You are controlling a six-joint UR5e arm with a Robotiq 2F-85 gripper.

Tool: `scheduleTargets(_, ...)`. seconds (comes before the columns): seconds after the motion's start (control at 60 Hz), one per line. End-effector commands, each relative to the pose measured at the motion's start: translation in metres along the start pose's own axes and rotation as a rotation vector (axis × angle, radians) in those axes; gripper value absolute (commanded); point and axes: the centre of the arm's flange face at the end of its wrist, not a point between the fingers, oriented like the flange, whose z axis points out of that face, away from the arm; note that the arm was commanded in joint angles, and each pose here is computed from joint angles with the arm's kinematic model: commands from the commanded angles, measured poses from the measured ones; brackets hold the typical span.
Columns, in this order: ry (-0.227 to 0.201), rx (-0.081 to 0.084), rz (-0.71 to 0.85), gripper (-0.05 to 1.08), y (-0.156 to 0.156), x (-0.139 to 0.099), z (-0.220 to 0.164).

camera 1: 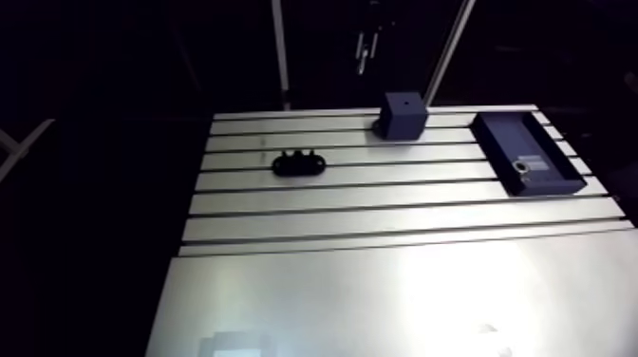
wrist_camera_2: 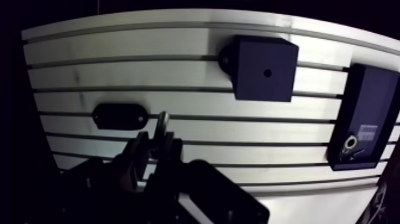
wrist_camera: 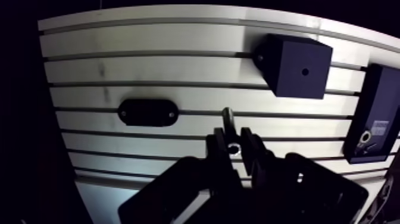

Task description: Pick up the M10 bolt and insert it into the hole until fully seated.

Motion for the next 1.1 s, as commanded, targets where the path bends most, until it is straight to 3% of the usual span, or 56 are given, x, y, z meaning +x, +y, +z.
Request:
scheduleTargets(0.017,-0.072,0.020,0.068,1.08,0.057,0.050,-0.021)
scheduleTargets(0.3,-0.090,0.020,0.079,1.08,0.068,0.065,-0.018)
scheduleTargets(0.4,-0.114,0.017,0.079,1.08,0.070,0.067,-0.016)
scheduleTargets(0.55,-0.137,-0.020,0.077,1.08,0.074,0.068,-0.011)
scheduleTargets(0.583,-0.141,-0.021,0.077,1.08,0.074,0.068,-0.010)
scheduleTargets(1.1,-0.178,-0.020,0.092,1.08,0.085,0.072,0.017)
